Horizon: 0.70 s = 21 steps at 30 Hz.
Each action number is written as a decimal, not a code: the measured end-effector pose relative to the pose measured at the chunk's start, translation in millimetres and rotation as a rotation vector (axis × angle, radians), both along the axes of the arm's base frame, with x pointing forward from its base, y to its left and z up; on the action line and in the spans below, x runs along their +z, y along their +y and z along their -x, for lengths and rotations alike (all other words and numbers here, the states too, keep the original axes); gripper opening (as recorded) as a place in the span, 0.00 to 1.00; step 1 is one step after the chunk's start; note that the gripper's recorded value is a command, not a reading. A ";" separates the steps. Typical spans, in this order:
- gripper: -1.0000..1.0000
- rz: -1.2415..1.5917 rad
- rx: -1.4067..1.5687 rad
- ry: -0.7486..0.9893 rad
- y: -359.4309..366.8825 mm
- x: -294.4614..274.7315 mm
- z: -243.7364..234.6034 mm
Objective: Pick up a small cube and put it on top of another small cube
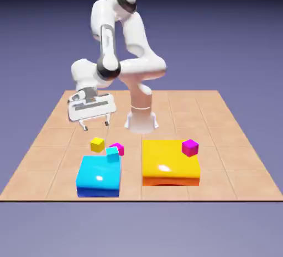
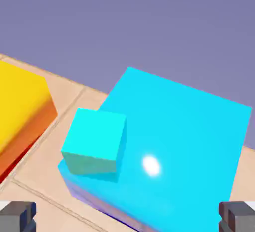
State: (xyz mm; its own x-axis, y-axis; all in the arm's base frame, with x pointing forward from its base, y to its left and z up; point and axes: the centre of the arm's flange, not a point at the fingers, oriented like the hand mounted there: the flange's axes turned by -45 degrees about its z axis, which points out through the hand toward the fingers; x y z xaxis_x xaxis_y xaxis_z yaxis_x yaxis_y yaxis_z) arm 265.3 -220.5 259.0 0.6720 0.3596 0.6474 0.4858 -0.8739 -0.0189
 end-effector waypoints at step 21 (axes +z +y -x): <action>0.50 -0.107 0.216 -0.183 25.2 -123.8 100.7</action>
State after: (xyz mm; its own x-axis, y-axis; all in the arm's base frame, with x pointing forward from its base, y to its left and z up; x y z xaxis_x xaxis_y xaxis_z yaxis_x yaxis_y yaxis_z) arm 164.5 -195.3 135.2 0.4560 0.4047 0.7927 0.6638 -0.7479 0.0000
